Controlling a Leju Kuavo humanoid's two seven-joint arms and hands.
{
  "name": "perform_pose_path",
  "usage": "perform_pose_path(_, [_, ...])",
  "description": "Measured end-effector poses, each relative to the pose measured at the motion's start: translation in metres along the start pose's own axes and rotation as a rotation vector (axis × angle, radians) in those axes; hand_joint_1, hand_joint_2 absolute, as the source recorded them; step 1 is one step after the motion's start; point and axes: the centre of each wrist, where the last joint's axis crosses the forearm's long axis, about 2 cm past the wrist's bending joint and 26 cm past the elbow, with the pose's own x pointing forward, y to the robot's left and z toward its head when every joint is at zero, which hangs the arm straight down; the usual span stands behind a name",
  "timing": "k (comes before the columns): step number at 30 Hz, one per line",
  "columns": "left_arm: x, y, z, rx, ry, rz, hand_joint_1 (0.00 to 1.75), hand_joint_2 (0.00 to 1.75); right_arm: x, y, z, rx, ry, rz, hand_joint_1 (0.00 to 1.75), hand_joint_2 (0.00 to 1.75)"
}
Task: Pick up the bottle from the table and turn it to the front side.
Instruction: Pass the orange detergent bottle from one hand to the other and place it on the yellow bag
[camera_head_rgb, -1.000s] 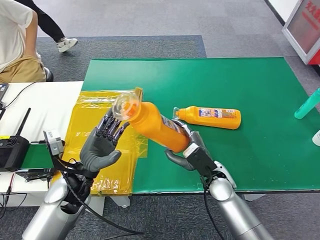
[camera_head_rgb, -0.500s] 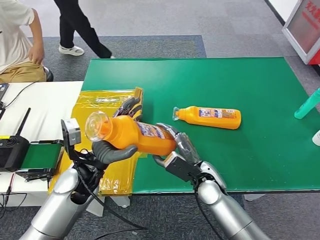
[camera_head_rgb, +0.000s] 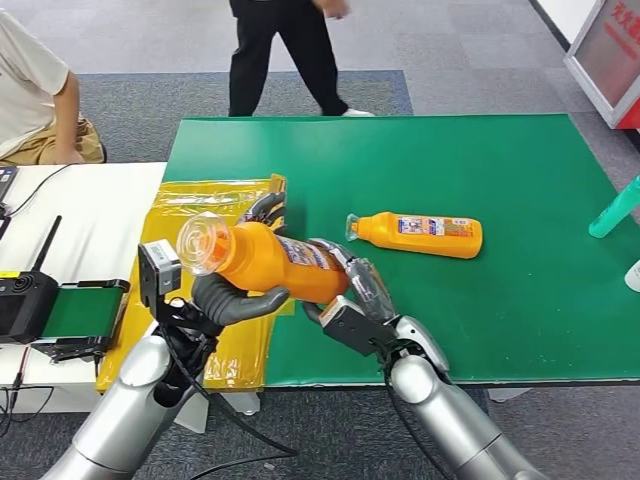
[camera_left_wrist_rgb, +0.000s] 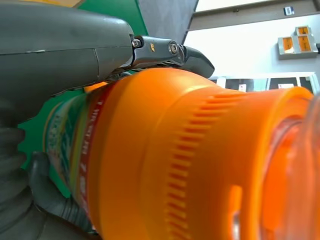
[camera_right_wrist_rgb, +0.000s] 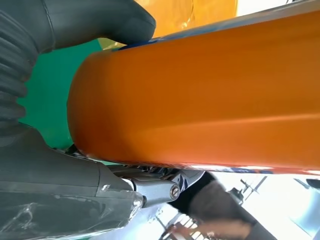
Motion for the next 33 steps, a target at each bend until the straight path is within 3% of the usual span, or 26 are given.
perform_pose_path(2, [-0.0004,-0.0021,-0.0011,0.002,0.004,-0.004,1.71,1.75,-0.0004,-0.0021,-0.0031,-0.006,-0.003,0.013,1.75,1.75])
perform_pose_path(18, [0.0008,-0.0065,-0.0068,-0.004,-0.003,-0.015,1.75,1.75,-0.0010,-0.0020,-0.0076,-0.001,-0.007,0.023,1.75,1.75])
perform_pose_path(19, [0.0009,-0.0066,-0.0069,-0.004,-0.005,-0.014,1.75,1.75,-0.0008,-0.0016,-0.0075,0.000,-0.007,0.022,1.68,1.75])
perform_pose_path(23, [0.0006,-0.0064,-0.0067,0.005,-0.014,0.004,1.75,1.75,-0.0008,-0.0008,-0.0069,-0.002,-0.005,0.016,0.00,1.75])
perform_pose_path(33, [-0.0033,-0.0011,0.0014,0.094,-0.029,-0.030,1.75,1.75,-0.0024,-0.0027,-0.0055,-0.045,0.029,-0.009,0.00,1.75])
